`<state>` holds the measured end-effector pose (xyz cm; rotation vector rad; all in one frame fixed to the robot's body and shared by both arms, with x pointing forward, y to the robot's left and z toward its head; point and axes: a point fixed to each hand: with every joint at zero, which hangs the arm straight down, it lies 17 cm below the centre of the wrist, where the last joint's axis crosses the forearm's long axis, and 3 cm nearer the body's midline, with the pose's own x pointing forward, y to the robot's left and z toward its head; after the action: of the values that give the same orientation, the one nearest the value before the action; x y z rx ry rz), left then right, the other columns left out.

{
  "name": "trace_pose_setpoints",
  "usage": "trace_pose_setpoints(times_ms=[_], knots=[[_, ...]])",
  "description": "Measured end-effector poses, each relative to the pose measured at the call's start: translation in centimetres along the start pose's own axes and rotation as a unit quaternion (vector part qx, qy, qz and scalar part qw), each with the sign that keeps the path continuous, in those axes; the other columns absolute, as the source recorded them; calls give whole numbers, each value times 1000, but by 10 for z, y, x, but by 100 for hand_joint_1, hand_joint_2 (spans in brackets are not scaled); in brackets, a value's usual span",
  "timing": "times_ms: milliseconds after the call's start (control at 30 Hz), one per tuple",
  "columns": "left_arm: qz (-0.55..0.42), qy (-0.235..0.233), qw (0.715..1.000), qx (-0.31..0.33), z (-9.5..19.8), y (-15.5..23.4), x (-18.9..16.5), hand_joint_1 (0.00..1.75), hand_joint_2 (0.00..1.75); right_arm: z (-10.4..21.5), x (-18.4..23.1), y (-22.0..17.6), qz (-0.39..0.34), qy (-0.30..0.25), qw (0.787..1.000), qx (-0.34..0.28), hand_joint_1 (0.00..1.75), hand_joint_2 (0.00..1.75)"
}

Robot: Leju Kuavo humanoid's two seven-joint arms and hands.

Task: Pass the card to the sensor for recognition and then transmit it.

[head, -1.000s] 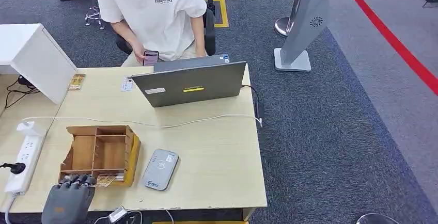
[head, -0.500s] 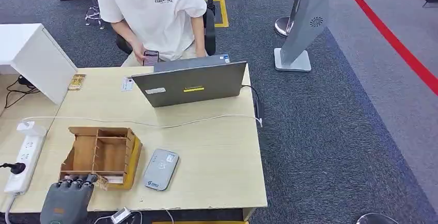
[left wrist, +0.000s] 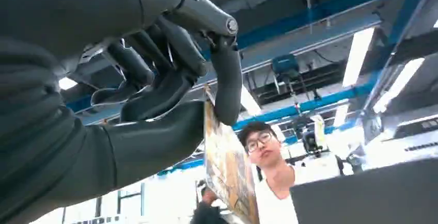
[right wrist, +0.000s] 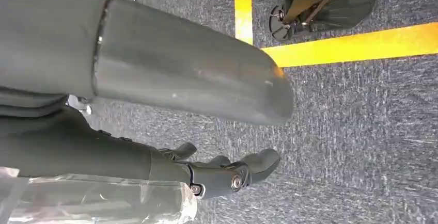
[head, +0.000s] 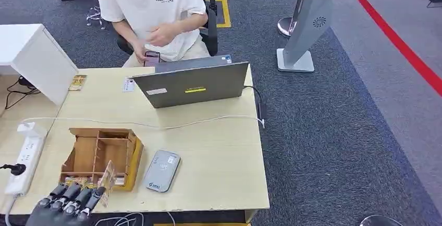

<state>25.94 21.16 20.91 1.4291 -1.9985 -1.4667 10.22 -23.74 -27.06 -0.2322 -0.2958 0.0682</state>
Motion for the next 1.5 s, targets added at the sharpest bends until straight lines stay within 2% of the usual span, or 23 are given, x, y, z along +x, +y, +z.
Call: trace_pose_setpoints(times_ms=[133, 200, 300, 367, 467, 567, 667, 833, 1233, 1267, 1500], knots=[[-6, -48, 997, 62, -5, 34, 23, 175, 175, 0, -1, -1, -5, 2, 1000, -2, 0, 0], [-15, -5, 996, 92, -23, 46, 2, 175, 175, 0, -1, -1, 3, 0, 1000, -1, 0, 0], [-18, 104, 990, 95, -71, 42, -73, 175, 175, 0, 7, 3, 22, -12, 1000, 8, 0, 0], [-34, 131, 987, 85, -108, 27, -118, 175, 175, 0, 14, 6, 40, -23, 999, 16, 0, 0], [-119, 157, 977, 84, -158, 12, -187, 175, 175, 0, 23, 12, 69, -30, 997, 29, 0, 0], [-162, 211, 962, 60, -183, -17, -264, 175, 175, 1, 32, 17, 90, -34, 995, 37, 0, 0], [-176, 250, 952, 22, -186, -46, -311, 175, 175, 1, 36, 20, 102, -38, 993, 42, 0, 0], [-177, 279, 944, -27, -181, -79, -340, 175, 175, 2, 38, 24, 110, -41, 992, 47, 0, 0], [-172, 277, 941, -89, -164, -122, -345, 175, 175, 3, 34, 25, 117, -40, 991, 48, 0, 0], [-171, 276, 941, -91, -163, -123, -345, 0, 175, 3, 34, 25, 117, -40, 991, 48, 0, 0], [-164, 274, 943, -94, -151, -130, -344, 0, 175, 3, 33, 25, 118, -40, 991, 48, 0, 0]])
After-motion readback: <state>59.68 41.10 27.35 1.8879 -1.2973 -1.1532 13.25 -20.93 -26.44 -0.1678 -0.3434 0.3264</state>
